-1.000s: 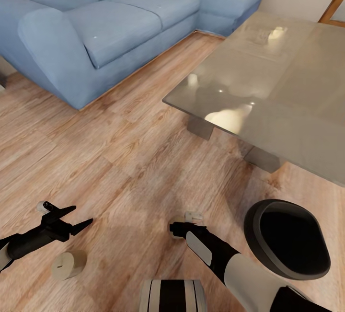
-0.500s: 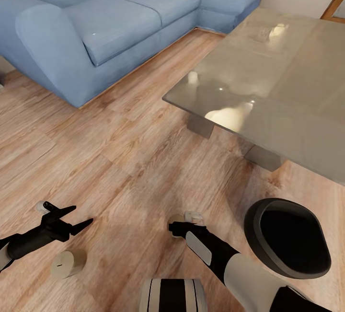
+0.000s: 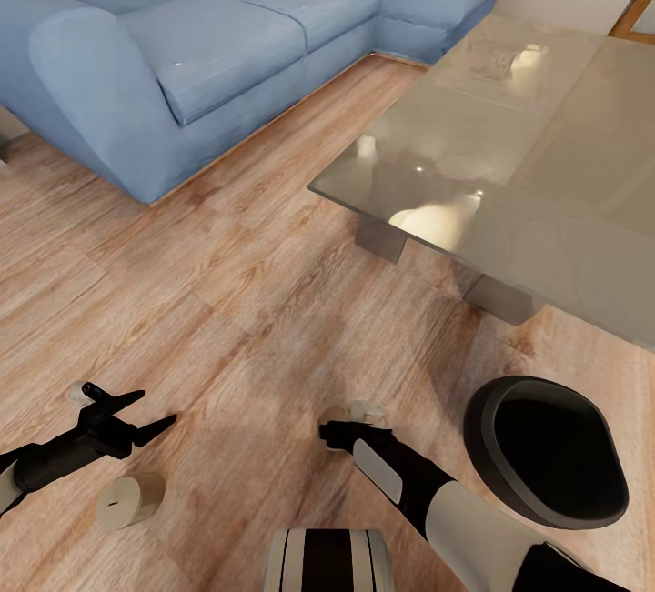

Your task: Place each of the two pumpkins and all three candles from the living room inside a cabinet in the living room (use any cabinet), then make sure every cabinet is closed, and position the cauldron so it is next to a table in the living room.

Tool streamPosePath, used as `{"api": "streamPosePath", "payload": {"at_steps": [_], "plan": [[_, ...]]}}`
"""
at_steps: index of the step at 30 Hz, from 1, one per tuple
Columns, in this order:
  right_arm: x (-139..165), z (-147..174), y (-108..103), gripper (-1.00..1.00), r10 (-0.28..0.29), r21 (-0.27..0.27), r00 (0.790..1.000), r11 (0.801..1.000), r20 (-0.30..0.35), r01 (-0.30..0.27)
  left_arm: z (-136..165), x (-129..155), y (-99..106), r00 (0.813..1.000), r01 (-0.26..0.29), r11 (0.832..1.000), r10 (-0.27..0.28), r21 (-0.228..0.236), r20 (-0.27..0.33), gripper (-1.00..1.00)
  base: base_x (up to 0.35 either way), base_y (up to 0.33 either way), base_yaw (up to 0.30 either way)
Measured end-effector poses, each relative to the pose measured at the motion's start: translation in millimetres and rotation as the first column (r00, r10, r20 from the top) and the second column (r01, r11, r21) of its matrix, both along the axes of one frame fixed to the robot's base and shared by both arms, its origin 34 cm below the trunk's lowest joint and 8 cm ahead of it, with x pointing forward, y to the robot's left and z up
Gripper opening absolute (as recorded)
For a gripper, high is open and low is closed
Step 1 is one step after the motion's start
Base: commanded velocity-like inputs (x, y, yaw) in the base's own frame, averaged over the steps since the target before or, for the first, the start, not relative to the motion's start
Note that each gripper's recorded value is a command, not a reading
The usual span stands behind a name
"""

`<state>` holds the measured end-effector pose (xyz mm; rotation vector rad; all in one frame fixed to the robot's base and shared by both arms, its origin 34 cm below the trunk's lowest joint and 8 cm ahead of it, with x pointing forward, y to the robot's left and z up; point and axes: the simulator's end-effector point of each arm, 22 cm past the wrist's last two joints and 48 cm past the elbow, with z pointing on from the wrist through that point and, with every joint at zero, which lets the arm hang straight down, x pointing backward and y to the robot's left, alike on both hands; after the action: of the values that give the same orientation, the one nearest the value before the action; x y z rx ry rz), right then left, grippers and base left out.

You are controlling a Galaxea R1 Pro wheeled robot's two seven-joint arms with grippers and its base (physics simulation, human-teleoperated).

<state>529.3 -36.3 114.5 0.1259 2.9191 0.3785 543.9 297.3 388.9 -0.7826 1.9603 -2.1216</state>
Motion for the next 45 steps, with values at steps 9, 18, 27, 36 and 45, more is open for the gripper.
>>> {"api": "streamPosePath", "payload": {"at_steps": [9,18,27,36,45], "plan": [[0.1,2.0,7.6,1.0,0.005,0.037,1.0,0.999,0.002,-0.005,0.1,0.0,-0.1,1.0,0.0,1.0,0.0,0.0,0.0,1.0,0.0,0.0,0.0],[-4.4,-3.8,7.3,1.0,0.005,0.037,1.0,0.999,-0.01,-0.004,-5.9,-1.3,-0.3,1.0,0.0,1.0,0.0,-0.001,-0.012,1.0,0.0,0.0,0.0],[-4.3,-3.9,7.0,1.0,0.005,0.037,1.0,0.999,-0.01,-0.004,-5.8,-1.3,-0.1,1.0,0.0,1.0,0.0,0.0,-0.012,1.0,0.0,0.0,0.0],[-4.2,-4.1,6.2,-1.0,0.007,0.034,1.0,0.999,-0.008,-0.007,-5.7,-1.3,-0.1,1.0,0.0,1.0,0.0,0.0,-0.012,1.0,0.0,0.0,0.0],[-4.2,-4.1,6.2,-1.0,0.007,0.034,1.0,0.999,-0.008,-0.007,-5.7,-1.3,-0.1,1.0,0.0,1.0,0.0,0.0,-0.012,1.0,0.0,0.0,0.0]]}}
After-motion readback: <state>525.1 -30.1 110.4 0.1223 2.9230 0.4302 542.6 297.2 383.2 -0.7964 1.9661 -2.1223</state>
